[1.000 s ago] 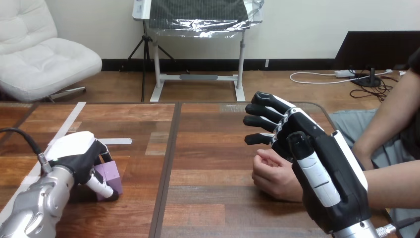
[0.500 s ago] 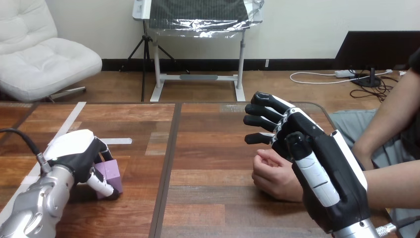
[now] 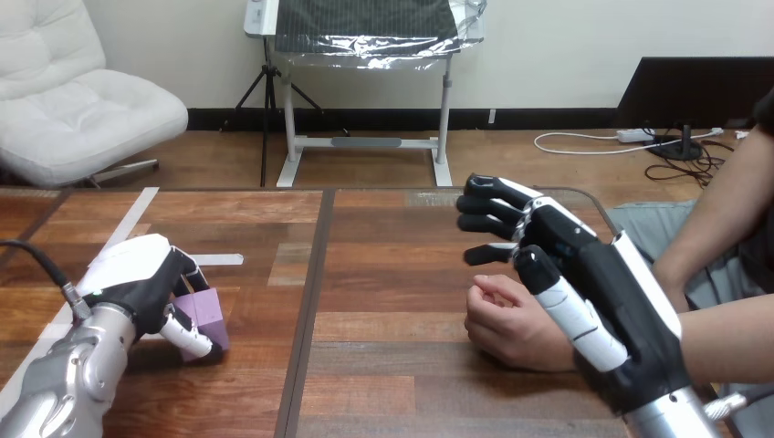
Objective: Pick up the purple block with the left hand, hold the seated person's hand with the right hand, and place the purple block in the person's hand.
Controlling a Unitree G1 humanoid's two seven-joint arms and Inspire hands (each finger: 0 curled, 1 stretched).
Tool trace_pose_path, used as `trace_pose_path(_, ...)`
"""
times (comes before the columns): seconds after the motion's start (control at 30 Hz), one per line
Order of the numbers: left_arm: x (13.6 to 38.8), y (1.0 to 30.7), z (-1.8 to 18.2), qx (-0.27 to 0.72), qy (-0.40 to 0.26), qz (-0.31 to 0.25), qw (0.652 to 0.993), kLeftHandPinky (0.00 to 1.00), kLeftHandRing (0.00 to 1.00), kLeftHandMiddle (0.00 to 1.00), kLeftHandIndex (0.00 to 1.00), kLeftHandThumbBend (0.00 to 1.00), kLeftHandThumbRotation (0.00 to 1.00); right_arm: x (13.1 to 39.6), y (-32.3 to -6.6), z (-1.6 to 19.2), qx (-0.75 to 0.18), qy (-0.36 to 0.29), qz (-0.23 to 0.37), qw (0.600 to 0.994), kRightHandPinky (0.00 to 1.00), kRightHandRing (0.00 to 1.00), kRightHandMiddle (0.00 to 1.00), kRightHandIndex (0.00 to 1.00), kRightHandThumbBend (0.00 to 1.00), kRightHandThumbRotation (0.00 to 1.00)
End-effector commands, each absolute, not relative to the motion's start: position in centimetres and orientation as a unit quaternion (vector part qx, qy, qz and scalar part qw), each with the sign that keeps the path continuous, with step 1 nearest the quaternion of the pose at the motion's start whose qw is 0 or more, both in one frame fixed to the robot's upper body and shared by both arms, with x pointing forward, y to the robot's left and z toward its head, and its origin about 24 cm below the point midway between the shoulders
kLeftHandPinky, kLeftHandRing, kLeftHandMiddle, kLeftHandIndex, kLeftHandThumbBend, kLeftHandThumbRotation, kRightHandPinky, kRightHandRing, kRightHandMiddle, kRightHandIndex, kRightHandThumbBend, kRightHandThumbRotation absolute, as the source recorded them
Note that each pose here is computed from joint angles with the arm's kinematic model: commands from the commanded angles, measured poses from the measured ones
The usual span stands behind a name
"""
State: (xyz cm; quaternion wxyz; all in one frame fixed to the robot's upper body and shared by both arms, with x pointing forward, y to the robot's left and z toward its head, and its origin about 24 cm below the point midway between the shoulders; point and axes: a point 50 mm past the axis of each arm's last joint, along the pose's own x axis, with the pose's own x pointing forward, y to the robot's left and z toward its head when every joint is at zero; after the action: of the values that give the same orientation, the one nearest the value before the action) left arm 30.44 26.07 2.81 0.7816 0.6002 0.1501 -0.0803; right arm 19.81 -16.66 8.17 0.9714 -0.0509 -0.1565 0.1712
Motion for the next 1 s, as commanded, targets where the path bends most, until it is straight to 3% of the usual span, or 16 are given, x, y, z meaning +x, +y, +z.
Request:
trace_pose_path(0.0,31.4,25.6,6.3,0.603,0.085,-0.050,0.792,0.11,0.18,0.30,0.48,0.74,0.00,21.5,-17.5,9.7,-0.087,-0.199,0.157,0.963,0.68,0.80,0.82,0.81,0.74,0.74)
trace_pose_path(0.53,30.1,24.4,8.5,0.575,0.025,-0.040,0.817,0.11,0.18,0.29,0.48,0.74,0.00,23.4,-20.6,10.0,-0.185,-0.209,0.138,0.950,0.73,0.84,0.85,0.83,0.69,0.65)
trace_pose_path(0.97,28.9,23.5,10.5,0.553,-0.009,-0.034,0.832,0.19,0.28,0.39,0.48,0.72,0.00,24.5,-23.2,10.3,-0.262,-0.187,0.137,0.937,0.81,0.87,0.88,0.86,0.74,0.59)
